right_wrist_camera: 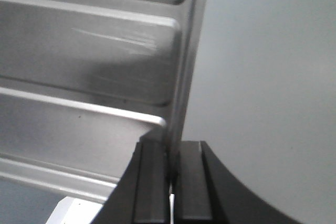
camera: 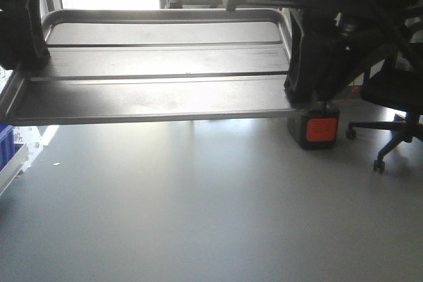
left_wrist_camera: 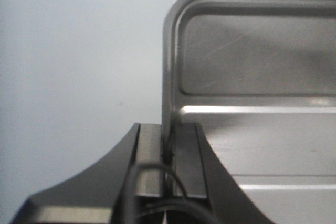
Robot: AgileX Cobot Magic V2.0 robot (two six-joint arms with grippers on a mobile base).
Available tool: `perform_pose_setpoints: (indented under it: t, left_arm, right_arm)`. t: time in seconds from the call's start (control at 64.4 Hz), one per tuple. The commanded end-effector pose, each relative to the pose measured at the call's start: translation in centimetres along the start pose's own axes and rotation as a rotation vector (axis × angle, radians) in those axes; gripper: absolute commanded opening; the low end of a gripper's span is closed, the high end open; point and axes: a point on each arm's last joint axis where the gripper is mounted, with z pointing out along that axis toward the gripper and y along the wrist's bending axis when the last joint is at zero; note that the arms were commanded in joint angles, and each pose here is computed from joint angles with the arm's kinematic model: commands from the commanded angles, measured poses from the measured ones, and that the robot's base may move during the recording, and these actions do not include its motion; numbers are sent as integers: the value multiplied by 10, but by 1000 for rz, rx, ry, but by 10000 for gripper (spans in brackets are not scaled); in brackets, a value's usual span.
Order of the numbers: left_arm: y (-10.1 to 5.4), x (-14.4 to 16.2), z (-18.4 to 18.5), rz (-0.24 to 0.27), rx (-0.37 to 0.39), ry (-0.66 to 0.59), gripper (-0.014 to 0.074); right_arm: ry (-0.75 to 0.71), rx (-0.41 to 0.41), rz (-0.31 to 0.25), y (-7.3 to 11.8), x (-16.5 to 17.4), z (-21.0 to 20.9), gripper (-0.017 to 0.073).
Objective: Grab silver tray and stack on right shelf
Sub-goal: 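Drive the base to the other shelf holding the tray level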
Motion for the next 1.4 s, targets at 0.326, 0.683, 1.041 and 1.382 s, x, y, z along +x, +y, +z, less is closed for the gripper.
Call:
perform_pose_setpoints:
  t: [0.326,0.683,1.041,1.382]
  left_arm:
    - [0,-11,-17,14,28,-92,-92]
    - [0,-11,-17,14,28,-92,-92]
    - [0,-11,-17,14,28,-92,-92]
    - [0,-11,-17,14,28,-92,-92]
  right_arm:
    - [-95,-41,-30,2,-11,-18,59]
    - [-95,-41,-30,2,-11,-18,59]
    - [-95,-41,-30,2,-11,-18,59]
    - [-95,-41,-30,2,-11,-18,59]
